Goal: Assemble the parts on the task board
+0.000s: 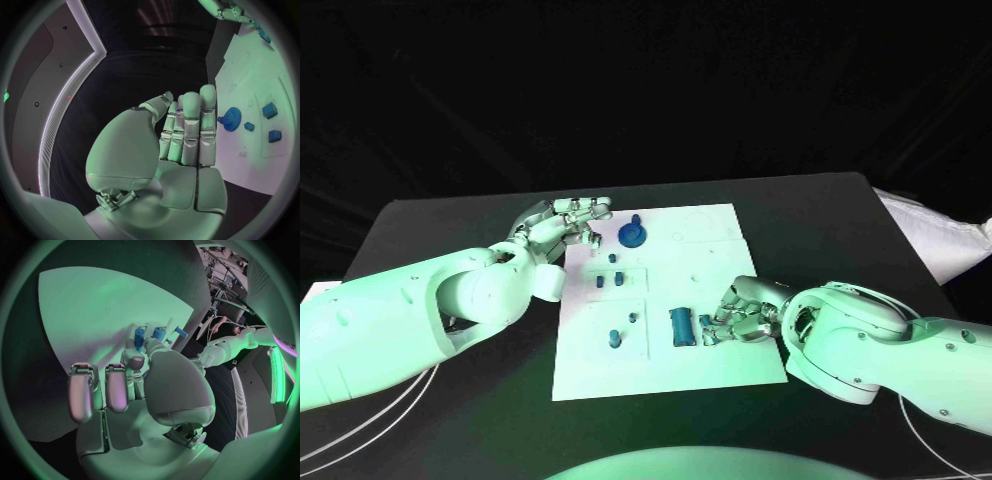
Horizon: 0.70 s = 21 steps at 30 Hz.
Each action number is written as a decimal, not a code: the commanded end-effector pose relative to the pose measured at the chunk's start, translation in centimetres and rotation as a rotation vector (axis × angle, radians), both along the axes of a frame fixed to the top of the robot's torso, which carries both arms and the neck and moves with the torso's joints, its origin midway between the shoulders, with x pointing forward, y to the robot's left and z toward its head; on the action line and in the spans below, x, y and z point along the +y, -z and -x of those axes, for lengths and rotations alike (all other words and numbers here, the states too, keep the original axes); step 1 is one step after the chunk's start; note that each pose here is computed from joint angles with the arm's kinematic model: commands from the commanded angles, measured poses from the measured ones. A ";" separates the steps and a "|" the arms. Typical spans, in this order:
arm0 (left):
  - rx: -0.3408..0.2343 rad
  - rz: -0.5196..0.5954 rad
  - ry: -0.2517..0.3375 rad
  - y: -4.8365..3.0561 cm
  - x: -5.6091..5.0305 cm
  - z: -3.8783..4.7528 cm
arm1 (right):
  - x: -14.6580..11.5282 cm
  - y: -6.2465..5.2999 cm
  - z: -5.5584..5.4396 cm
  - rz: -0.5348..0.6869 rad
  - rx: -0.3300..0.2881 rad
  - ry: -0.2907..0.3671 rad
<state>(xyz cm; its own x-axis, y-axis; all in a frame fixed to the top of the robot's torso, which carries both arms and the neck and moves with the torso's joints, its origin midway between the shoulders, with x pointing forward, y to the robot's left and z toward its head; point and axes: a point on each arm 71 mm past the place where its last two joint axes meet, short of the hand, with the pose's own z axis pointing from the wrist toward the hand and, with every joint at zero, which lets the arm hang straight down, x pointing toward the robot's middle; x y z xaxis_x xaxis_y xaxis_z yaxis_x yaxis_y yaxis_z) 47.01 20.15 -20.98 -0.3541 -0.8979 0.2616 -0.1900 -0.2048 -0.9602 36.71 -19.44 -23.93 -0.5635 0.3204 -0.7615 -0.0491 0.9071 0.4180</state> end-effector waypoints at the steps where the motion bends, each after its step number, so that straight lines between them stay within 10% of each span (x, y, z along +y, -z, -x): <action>1: -0.007 0.009 0.022 -0.12 -0.3 0.09 | 0.3 0.4 0.2 0.021 0.031 -0.028; 21: -0.003 0.009 0.026 -0.08 -0.3 0.10 | 0.8 0.2 0.2 0.036 -0.011 -0.053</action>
<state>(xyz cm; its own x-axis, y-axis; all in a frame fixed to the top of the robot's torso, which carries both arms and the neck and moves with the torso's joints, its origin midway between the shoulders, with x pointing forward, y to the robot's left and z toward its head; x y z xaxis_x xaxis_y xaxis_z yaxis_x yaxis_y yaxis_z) 47.00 20.11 -21.01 -0.3576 -0.8961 0.2630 -0.1951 -0.2037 -0.9594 36.69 -19.00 -24.16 -0.5720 0.2860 -0.7688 -0.0714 0.9163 0.3940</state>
